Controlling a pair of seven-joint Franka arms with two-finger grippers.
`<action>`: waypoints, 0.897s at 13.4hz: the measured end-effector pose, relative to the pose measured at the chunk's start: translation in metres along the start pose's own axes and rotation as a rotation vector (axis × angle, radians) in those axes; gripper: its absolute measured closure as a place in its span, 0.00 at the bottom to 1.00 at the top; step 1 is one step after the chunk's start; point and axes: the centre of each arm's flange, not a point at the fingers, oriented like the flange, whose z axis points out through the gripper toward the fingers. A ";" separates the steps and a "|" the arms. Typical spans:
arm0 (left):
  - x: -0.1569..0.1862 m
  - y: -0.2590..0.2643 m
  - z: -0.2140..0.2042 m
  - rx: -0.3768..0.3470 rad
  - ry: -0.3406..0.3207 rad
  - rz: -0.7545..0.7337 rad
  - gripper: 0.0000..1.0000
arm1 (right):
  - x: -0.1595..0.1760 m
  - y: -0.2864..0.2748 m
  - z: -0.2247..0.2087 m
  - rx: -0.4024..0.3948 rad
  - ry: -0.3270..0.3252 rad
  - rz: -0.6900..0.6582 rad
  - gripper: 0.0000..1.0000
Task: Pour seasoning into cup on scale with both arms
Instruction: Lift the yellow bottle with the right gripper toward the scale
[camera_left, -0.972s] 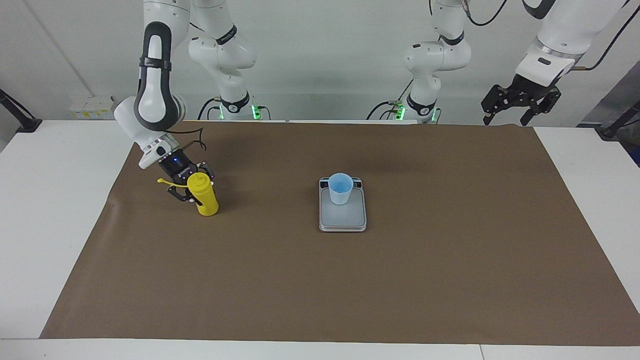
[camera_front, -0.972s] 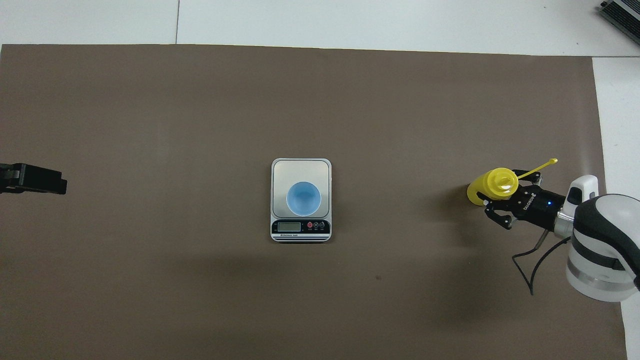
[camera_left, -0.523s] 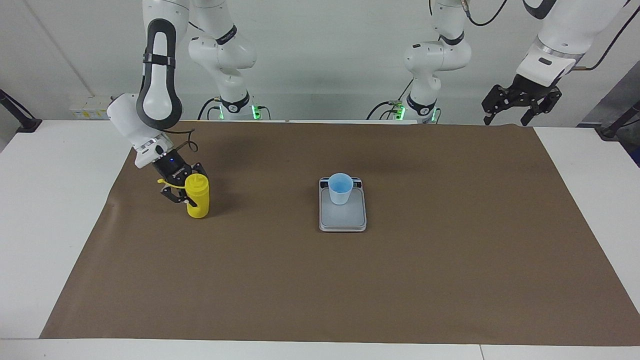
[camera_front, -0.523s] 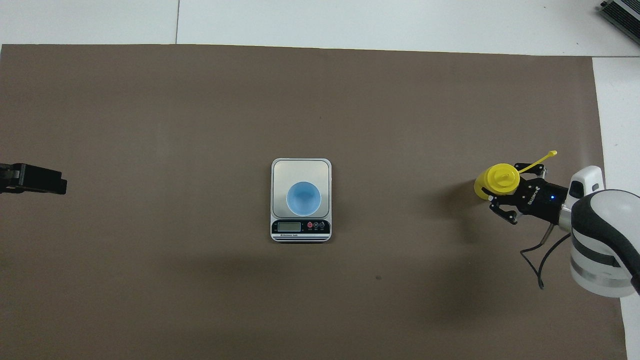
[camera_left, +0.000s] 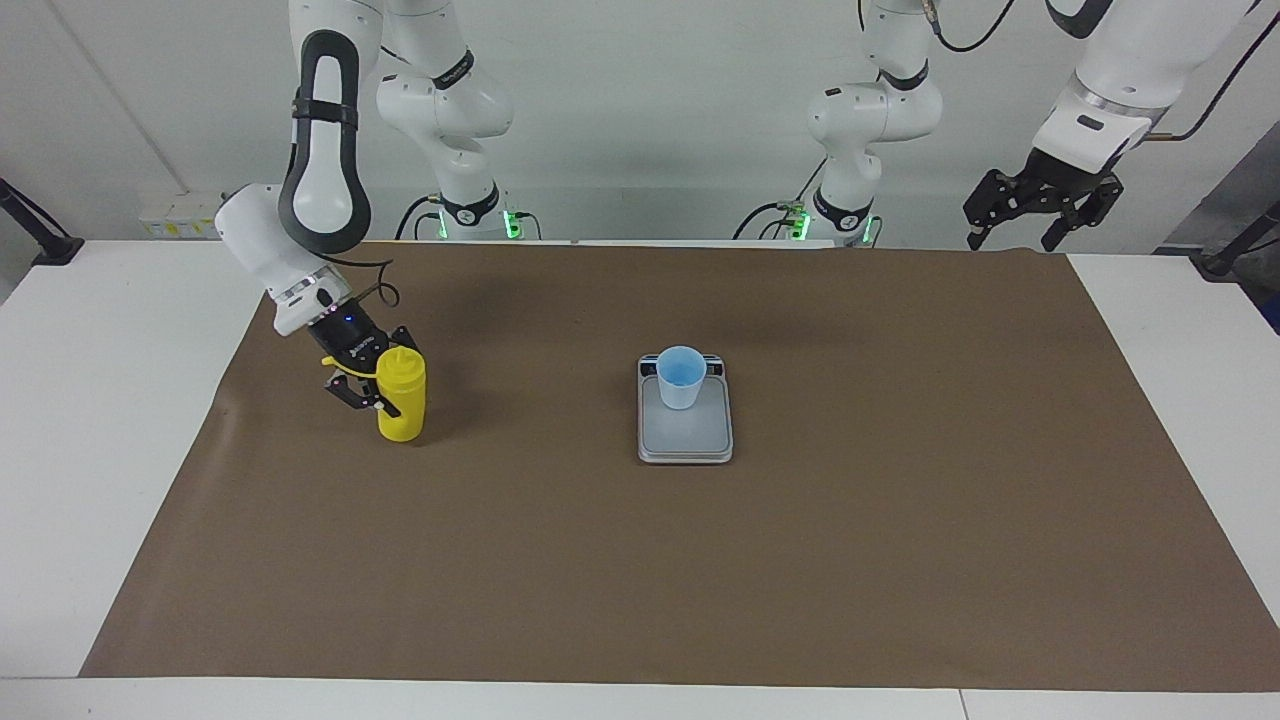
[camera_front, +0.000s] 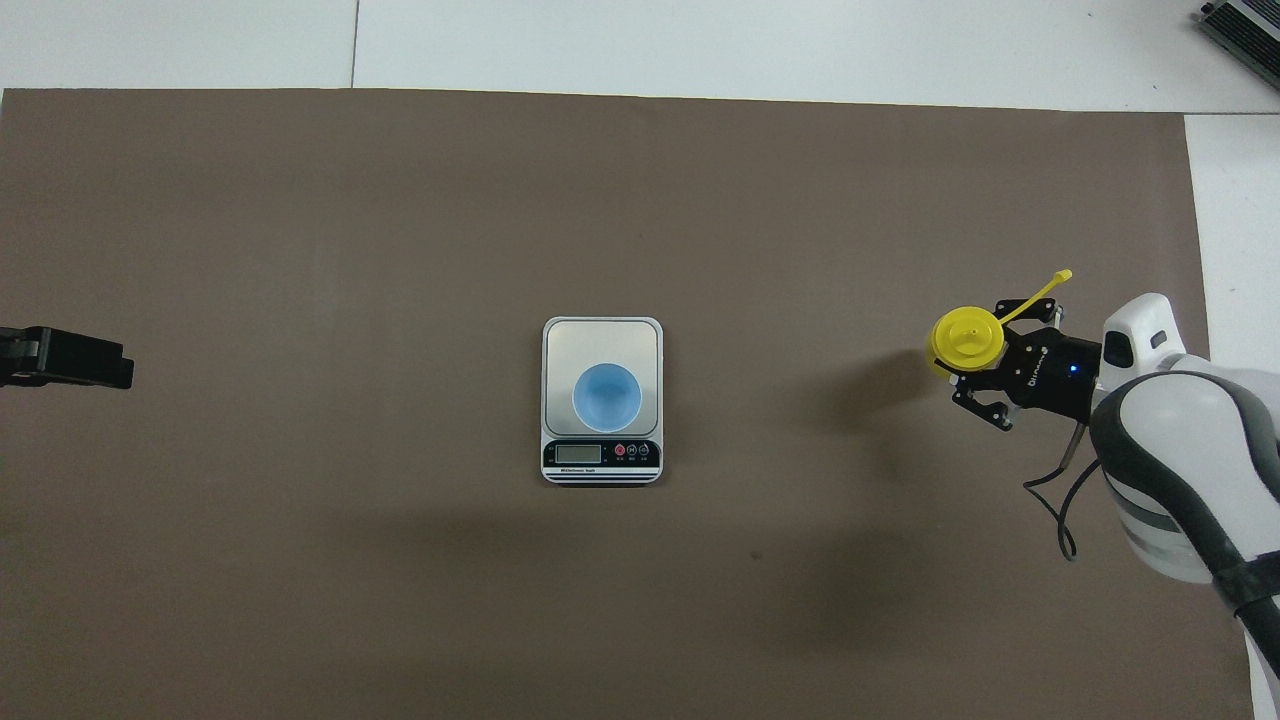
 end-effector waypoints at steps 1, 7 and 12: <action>0.000 0.000 0.000 0.000 0.000 0.000 0.00 | 0.020 0.001 -0.006 0.002 -0.035 -0.015 0.52; 0.000 0.000 0.000 0.000 0.000 0.000 0.00 | 0.096 -0.026 -0.004 0.033 -0.176 -0.074 0.52; 0.000 0.000 0.000 0.000 0.000 0.000 0.00 | 0.122 -0.038 0.003 0.020 -0.261 -0.083 0.52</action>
